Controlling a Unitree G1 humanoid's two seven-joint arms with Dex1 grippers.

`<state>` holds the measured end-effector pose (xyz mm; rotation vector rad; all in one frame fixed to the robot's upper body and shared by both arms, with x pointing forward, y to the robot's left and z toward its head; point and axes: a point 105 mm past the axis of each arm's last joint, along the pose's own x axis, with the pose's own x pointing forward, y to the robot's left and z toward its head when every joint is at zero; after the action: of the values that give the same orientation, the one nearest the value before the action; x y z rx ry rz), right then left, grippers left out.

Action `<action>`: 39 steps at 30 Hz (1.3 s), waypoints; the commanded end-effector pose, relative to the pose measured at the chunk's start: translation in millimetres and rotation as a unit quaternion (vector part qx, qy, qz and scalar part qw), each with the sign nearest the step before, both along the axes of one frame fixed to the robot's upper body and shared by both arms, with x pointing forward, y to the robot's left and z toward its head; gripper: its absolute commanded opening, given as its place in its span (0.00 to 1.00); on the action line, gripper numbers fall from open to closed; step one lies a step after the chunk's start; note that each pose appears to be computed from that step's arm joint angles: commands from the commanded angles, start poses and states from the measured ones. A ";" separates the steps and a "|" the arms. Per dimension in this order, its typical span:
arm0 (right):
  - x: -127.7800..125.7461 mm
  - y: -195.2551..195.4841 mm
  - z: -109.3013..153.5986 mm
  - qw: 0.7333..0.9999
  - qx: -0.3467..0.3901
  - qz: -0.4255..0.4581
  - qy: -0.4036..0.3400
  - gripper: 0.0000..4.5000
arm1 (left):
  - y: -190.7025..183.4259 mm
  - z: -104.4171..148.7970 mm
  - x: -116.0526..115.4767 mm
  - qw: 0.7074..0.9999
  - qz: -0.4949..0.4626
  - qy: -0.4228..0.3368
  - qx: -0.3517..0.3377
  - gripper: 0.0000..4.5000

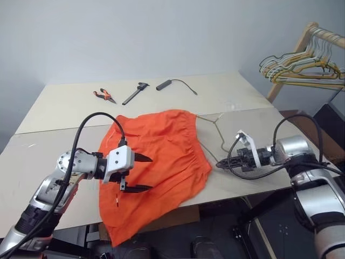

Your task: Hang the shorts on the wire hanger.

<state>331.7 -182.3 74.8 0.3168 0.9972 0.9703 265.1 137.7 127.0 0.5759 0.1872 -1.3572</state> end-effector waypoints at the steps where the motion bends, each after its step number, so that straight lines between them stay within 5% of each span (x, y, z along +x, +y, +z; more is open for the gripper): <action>1: 7.7 6.9 23.6 0.994 -0.026 0.025 -0.105 0.00 | 2.5 17.1 14.3 0.998 0.017 -0.053 -0.007 0.99; 10: 11.4 28.9 49.3 0.943 -0.107 0.100 -0.299 0.00 | 28.0 95.1 102.2 0.949 0.187 -0.239 -0.083 0.99; 15: 12.6 41.9 48.7 0.886 -0.198 0.191 -0.374 0.00 | 38.5 130.3 110.7 0.952 0.155 -0.249 -0.089 0.99; 19: 14.8 55.2 48.6 0.854 -0.227 0.232 -0.407 0.00 | 38.5 131.3 107.6 0.965 0.101 -0.233 -0.058 0.99; 28: 19.1 88.5 65.4 0.858 -0.212 0.227 -0.409 0.00 | 41.0 113.6 81.1 0.990 -0.034 -0.139 0.013 0.99; 36: 18.5 86.1 65.6 0.842 -0.233 0.239 -0.424 0.00 | 41.7 100.5 88.2 0.990 -0.038 -0.122 0.054 0.99; 39: 15.5 88.8 67.7 0.832 -0.232 0.253 -0.434 0.00 | 38.7 91.5 95.0 0.990 -0.043 -0.109 0.075 0.90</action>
<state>347.5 -99.1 125.6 -0.7545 0.4990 1.1222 357.0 179.4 207.4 0.8091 0.1168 -1.3628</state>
